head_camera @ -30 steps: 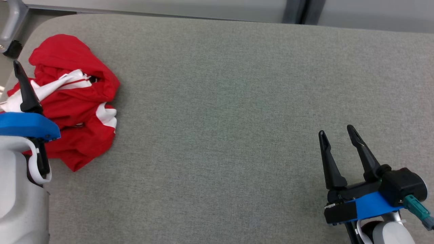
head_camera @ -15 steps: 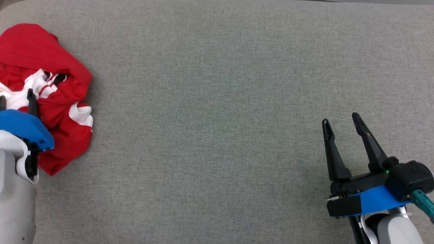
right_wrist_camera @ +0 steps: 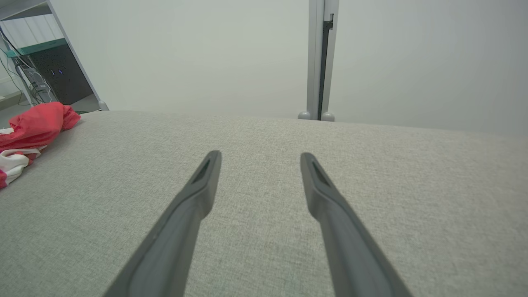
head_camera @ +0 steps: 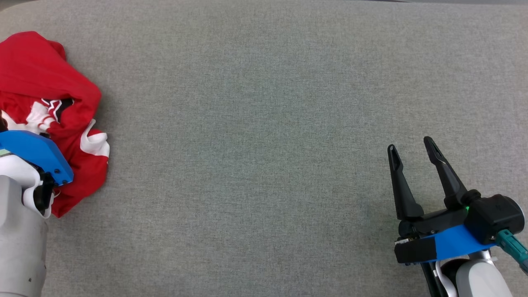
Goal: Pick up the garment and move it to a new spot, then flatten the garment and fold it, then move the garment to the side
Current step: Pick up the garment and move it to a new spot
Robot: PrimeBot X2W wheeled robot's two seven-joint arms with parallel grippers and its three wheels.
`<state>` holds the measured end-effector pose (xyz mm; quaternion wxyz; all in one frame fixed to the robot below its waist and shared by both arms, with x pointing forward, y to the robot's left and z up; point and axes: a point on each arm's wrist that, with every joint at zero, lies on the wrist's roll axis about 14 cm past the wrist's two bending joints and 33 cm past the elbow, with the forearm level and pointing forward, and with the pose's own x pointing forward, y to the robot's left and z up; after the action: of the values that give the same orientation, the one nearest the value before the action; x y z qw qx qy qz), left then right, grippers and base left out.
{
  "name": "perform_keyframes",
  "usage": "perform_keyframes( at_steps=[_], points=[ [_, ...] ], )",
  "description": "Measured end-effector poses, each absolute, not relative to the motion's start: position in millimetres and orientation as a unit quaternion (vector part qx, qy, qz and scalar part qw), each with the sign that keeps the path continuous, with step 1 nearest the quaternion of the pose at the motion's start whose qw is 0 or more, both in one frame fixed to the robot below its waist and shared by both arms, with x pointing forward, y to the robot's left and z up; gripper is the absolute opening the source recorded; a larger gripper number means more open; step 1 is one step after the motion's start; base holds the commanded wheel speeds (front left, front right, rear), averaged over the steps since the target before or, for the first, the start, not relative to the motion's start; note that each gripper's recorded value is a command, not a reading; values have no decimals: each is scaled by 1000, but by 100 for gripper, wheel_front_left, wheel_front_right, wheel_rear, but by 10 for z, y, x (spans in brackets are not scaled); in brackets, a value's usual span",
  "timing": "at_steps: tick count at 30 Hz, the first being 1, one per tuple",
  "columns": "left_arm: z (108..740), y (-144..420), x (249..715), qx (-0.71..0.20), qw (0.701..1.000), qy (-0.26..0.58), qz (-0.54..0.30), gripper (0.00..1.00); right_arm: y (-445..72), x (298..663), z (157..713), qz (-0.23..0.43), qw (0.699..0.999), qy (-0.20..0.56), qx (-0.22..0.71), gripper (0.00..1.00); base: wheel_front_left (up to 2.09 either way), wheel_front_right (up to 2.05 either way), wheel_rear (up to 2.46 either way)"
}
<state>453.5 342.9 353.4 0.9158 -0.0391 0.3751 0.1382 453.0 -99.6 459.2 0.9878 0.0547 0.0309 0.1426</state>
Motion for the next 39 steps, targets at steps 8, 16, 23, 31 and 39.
perform_keyframes(
  at_steps=[8, 16, 23, 31, 39],
  points=[
    [3934, 3401, 4814, -14, 950, 288, 118, 0, -1013, 4493, 4663, 140, 988, 21, 61, 100, 0, 0, 0],
    [4808, 3173, 5231, 14, 989, 127, 71, 0, -1020, 4402, 4792, 139, 988, 5, 69, 100, 0, 0, 0],
    [5830, 2639, 5564, 40, 999, -32, -7, 0, -1129, 4288, 4889, 124, 989, -8, 78, 100, 0, 0, 0],
    [6920, 1419, 5710, 46, 968, -194, -150, 0, -1468, 4118, 4905, 74, 993, -14, 89, 100, 0, 0, 0],
    [7294, 104, 5435, 14, 920, -249, -302, 0, -1916, 3887, 4873, 5, 996, -13, 89, 100, 0, 0, 0]
  ],
)
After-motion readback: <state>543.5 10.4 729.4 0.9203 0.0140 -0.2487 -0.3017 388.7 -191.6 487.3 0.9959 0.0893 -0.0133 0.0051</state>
